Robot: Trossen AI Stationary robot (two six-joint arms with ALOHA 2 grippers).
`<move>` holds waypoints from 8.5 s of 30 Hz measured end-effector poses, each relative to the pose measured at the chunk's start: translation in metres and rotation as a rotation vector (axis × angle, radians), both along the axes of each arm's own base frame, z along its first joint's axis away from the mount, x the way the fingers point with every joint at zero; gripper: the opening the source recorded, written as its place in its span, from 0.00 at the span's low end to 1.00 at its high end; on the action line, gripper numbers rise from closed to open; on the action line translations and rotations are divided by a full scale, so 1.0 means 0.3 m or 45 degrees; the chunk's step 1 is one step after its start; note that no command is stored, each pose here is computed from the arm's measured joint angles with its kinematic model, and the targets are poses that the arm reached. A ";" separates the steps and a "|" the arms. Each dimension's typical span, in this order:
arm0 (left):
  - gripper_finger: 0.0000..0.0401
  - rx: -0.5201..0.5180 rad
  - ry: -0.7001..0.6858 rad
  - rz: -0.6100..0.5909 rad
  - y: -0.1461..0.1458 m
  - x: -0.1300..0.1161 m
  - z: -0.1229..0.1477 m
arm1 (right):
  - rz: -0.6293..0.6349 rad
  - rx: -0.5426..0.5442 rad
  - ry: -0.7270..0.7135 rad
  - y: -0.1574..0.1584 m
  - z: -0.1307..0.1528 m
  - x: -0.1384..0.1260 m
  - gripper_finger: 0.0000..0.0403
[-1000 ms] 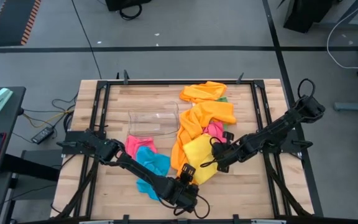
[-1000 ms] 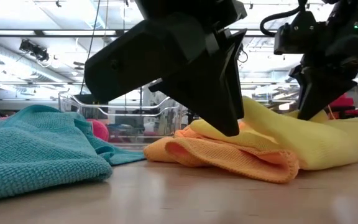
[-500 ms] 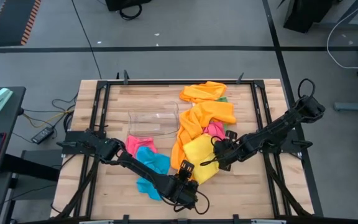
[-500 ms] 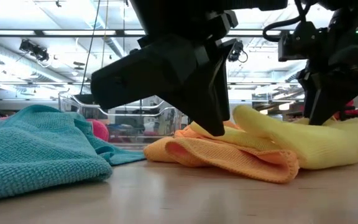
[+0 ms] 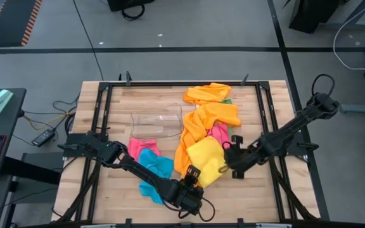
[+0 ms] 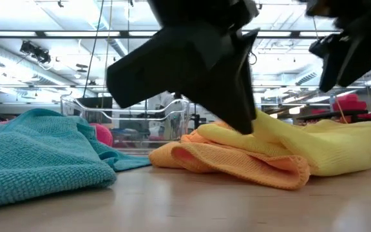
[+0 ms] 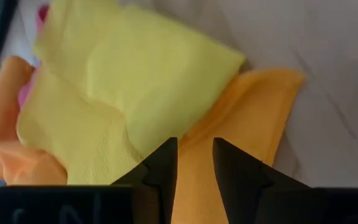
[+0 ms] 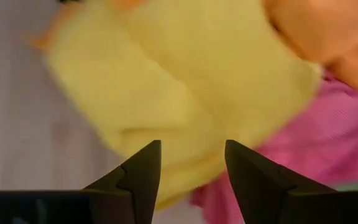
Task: Fold microfiber towels
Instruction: Fold the yellow microfiber cloth
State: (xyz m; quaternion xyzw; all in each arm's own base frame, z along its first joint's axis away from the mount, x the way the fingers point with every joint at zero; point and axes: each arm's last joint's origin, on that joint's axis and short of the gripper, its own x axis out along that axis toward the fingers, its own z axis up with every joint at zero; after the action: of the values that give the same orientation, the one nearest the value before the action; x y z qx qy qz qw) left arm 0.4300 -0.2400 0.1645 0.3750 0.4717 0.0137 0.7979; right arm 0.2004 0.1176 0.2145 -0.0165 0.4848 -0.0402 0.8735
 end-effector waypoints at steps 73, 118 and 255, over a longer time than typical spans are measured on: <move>0.11 -0.063 0.105 0.123 0.170 -0.001 0.002 | 0.711 -0.615 -0.135 0.201 -0.359 0.084 0.67; 0.06 -0.127 0.034 0.170 0.126 -0.100 0.178 | 0.626 0.807 0.306 0.275 -0.151 -0.083 0.03; 0.67 0.820 0.175 -0.797 0.213 -0.019 -0.039 | 0.478 0.107 -0.113 0.081 -0.162 0.033 0.39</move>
State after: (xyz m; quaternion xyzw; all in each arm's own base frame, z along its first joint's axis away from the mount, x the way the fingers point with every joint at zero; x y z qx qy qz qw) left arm 0.4243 -0.1763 0.1529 0.7287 0.3591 -0.1072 0.5732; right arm 0.2105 0.1419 0.1660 -0.0683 0.4355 0.1432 0.8861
